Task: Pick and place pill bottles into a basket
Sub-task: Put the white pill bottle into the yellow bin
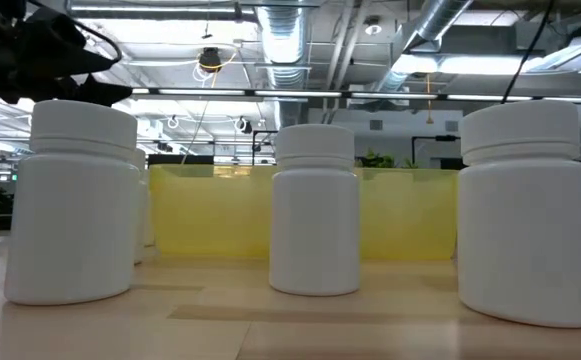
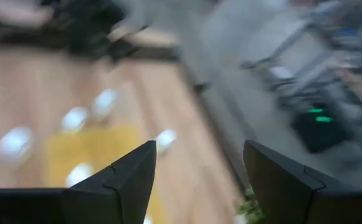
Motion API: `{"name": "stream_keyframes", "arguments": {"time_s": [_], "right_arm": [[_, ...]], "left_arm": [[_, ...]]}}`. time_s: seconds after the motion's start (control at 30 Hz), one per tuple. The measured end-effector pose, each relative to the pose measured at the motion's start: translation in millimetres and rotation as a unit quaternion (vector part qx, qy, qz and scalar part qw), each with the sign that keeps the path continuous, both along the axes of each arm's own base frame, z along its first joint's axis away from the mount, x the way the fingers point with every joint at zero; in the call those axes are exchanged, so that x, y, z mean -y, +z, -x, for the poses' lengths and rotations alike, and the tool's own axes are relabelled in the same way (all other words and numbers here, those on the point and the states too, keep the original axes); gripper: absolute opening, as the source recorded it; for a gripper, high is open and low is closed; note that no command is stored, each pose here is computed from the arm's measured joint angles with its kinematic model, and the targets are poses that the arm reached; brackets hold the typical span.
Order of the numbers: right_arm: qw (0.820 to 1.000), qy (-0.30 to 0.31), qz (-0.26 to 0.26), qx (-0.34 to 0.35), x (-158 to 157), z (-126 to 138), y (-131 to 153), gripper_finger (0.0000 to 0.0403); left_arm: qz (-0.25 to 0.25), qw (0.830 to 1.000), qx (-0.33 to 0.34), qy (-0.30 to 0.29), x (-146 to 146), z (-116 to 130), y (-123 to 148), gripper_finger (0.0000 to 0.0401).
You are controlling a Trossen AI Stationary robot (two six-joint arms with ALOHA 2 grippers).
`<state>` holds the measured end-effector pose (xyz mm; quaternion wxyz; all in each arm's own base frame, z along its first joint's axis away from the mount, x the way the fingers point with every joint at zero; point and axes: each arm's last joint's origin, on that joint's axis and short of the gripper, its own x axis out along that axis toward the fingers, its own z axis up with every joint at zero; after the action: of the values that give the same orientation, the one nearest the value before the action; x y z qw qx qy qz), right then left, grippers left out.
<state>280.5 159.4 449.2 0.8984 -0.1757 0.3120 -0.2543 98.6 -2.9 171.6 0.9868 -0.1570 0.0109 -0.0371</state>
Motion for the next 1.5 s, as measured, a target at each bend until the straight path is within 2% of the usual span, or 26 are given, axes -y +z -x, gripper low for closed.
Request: {"name": "stream_keyframes", "arguments": {"time_s": [0.1,0.2,0.4,0.53,0.73,0.9,1.0,1.1,1.23,1.4,1.5], "right_arm": [[0.994,0.073,-0.054,-0.065,-2.2,5.5,0.6,0.0235],[0.983,0.130,-0.087,-0.096,1.8,17.0,9.2,0.0235],[0.956,0.232,-0.148,-0.101,27.3,57.1,41.3,0.0235],[0.945,0.265,-0.166,-0.093,43.2,84.2,52.6,0.0235],[0.945,0.256,-0.177,-0.098,62.6,112.4,36.5,0.0235],[0.949,0.234,-0.201,-0.061,76.4,121.3,0.5,0.0235],[0.951,0.196,-0.230,-0.057,84.5,128.6,-28.6,0.0235],[0.952,0.153,-0.248,-0.090,90.8,136.6,-57.7,0.0235],[0.948,0.146,-0.248,-0.136,91.0,138.8,-81.4,0.0235],[0.947,0.144,-0.257,-0.131,85.7,129.7,-84.7,0.0235],[0.944,0.151,-0.270,-0.116,78.9,119.2,-85.9,0.0235]], "left_arm": [[0.003,1.000,-0.008,0.001,0.0,0.0,-1.4,0.0194],[0.003,1.000,-0.013,0.005,-0.3,0.1,-2.0,0.0194],[-0.019,0.999,-0.015,0.024,-1.4,0.1,-2.6,0.0194],[-0.027,1.000,-0.012,-0.006,0.3,0.2,-2.1,0.0193],[-0.021,0.995,-0.008,-0.098,5.8,-0.1,-1.3,0.0169],[-0.005,0.993,-0.041,-0.115,7.9,-4.6,-6.2,0.0148],[0.002,0.991,-0.062,-0.115,8.4,-7.2,-6.7,0.0145],[-0.021,0.992,-0.058,-0.109,8.9,-10.0,5.6,0.0145],[-0.074,0.990,-0.065,-0.099,10.0,-15.6,28.6,0.0145],[-0.134,0.979,-0.128,-0.088,11.2,-25.6,51.3,0.0145],[-0.145,0.976,-0.138,-0.083,12.4,-34.9,63.7,0.0145]]}}
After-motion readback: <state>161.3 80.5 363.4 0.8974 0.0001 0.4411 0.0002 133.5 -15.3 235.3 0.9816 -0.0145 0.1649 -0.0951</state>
